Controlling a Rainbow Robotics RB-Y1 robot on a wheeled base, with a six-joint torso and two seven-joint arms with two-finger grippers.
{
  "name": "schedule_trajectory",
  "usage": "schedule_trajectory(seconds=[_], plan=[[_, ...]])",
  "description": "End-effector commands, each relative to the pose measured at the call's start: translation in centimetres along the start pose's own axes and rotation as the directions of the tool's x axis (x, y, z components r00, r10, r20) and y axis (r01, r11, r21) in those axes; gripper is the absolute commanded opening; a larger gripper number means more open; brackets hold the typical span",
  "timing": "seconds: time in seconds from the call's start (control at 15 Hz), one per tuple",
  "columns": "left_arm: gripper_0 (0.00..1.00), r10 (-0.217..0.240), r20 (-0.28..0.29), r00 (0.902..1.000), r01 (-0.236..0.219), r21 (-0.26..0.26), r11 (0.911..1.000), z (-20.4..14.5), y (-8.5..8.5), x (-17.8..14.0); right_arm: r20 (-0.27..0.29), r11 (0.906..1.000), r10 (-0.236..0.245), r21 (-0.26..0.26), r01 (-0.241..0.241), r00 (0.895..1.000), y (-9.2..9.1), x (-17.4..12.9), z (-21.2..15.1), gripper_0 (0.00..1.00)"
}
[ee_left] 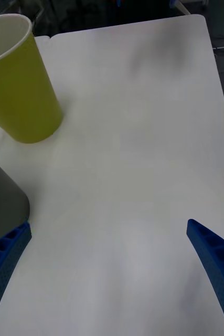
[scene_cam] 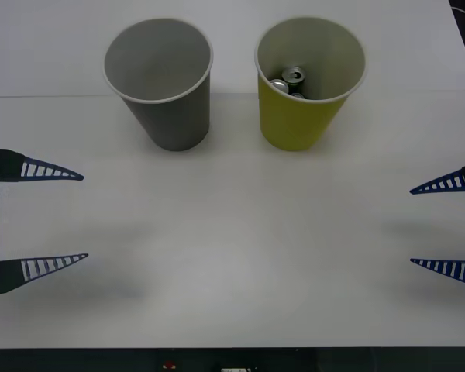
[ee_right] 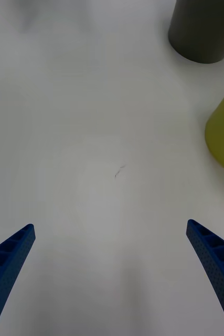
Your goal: Put the can into the green bin and the plastic bottle into the gray bin
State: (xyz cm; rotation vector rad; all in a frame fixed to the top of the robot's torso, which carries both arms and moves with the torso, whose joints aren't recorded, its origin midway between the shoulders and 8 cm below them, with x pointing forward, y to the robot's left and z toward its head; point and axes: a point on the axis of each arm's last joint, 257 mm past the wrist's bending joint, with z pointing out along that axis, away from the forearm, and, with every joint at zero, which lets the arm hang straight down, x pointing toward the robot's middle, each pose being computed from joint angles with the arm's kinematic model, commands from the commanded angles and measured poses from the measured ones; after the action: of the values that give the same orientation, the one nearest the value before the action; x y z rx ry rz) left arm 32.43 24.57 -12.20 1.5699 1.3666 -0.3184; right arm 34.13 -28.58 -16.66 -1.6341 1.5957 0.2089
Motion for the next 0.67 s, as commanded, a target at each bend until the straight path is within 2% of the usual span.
schedule_trajectory(seconds=[0.07,0.2,0.33,0.67], plan=[[1.00,-0.010,-0.003,0.9999,0.010,0.018,0.9998,-1.5,-0.7,1.6,0.000,1.0000,0.000,0.000,0.000,1.000,0.0,0.0,0.0,1.00],[1.00,-0.051,0.003,0.9987,0.050,0.058,0.9970,-2.5,-1.8,2.4,0.000,1.0000,0.000,0.000,0.000,1.000,0.0,0.0,0.0,1.00],[1.00,-0.061,-0.005,0.9981,0.062,0.080,0.9949,-3.8,-2.2,3.0,0.000,1.0000,0.000,0.000,0.000,1.000,0.0,0.0,0.0,1.00],[1.00,-0.078,-0.015,0.9968,0.079,0.087,0.9931,-4.8,-2.5,4.1,0.000,1.0000,0.000,0.000,0.000,1.000,0.0,0.0,0.0,1.00]])
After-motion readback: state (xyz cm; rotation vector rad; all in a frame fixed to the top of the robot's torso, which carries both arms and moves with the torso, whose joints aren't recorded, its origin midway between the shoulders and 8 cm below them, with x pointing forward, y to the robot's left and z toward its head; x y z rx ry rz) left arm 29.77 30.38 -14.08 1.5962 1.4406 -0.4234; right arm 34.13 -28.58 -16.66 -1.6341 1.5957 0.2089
